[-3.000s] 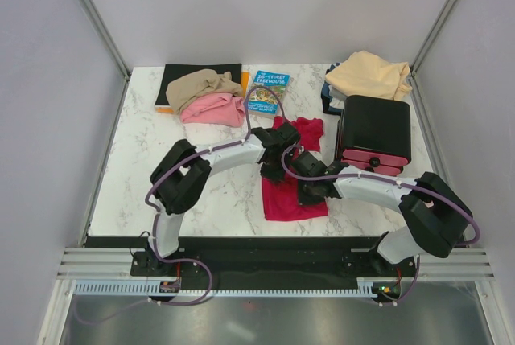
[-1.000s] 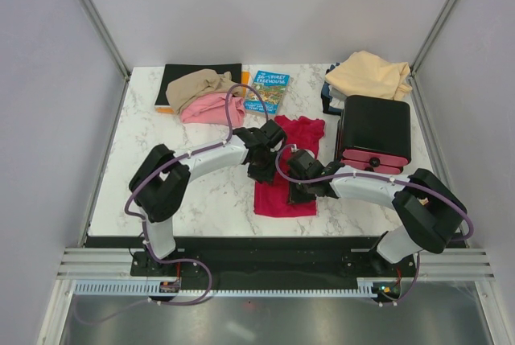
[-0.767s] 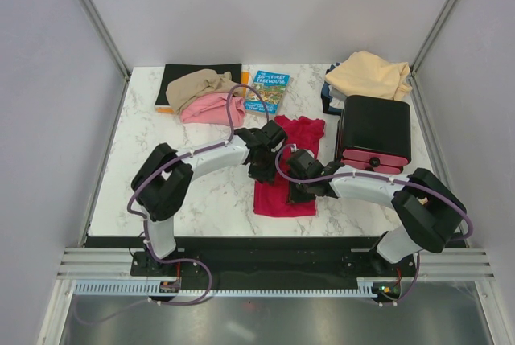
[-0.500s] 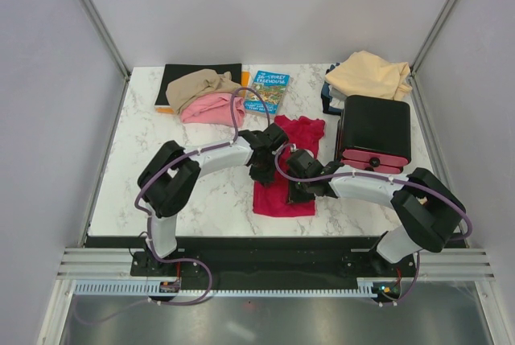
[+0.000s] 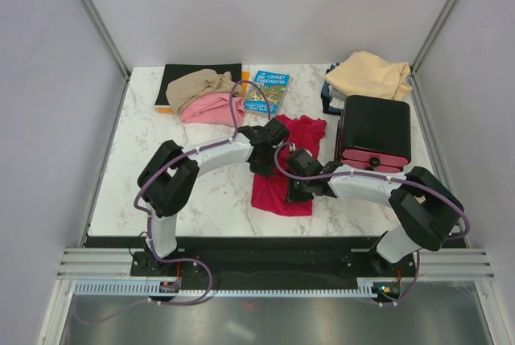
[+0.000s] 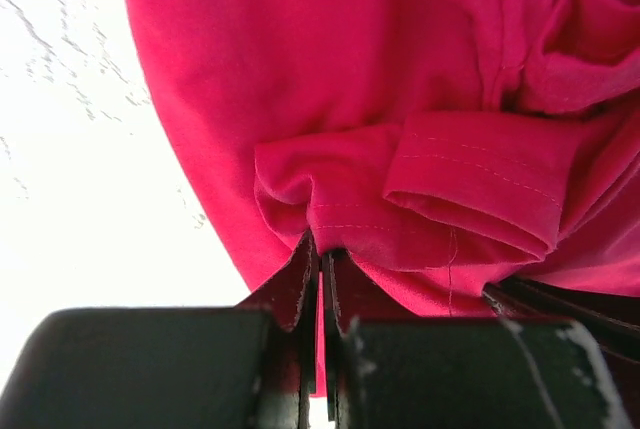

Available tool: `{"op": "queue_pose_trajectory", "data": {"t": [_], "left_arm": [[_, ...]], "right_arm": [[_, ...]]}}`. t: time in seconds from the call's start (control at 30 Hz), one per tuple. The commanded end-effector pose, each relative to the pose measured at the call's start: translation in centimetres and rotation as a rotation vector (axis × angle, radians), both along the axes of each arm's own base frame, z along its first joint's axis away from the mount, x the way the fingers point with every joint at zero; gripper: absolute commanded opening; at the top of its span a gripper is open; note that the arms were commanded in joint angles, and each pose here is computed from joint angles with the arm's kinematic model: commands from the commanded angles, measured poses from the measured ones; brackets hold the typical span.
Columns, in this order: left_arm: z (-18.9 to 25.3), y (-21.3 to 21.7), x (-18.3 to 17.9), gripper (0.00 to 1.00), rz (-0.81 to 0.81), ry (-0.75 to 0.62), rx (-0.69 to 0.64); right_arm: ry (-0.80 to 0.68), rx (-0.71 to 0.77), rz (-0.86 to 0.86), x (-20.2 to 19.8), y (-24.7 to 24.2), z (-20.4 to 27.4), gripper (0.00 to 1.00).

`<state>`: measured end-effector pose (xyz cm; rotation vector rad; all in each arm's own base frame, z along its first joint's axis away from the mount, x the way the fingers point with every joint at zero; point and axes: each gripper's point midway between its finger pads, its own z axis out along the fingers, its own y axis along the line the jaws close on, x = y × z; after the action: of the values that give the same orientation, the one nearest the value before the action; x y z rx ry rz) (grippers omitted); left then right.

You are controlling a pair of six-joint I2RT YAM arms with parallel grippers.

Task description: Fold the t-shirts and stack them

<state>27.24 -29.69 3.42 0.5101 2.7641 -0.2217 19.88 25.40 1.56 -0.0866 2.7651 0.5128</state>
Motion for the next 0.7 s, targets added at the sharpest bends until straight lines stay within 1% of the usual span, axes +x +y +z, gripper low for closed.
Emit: {"op": "queue_pose_trajectory", "data": {"t": [0.0,0.2,0.43,0.6,0.67], "left_arm": [[3.4,-0.6,2.9,0.02,-0.010,-0.124,-0.034],[4.1,-0.2,4.1,0.02,0.007,-0.138,-0.035],[5.3,-0.1,4.7,0.02,0.004,-0.155,-0.041],[6.4,-0.5,5.9,0.02,0.006,-0.175,-0.057],[6.2,-0.6,6.1,0.02,-0.003,-0.167,-0.048]], "right_arm": [[0.105,-0.172,0.028,-2.7,-3.5,-3.8,0.13],[0.112,-0.184,0.037,-2.8,-3.6,-4.2,0.11],[0.114,-0.192,0.045,-2.9,-3.7,-4.5,0.11],[0.119,-0.200,0.054,-3.0,-3.9,-4.7,0.11],[0.122,-0.204,0.054,-3.0,-3.9,-4.9,0.12]]}}
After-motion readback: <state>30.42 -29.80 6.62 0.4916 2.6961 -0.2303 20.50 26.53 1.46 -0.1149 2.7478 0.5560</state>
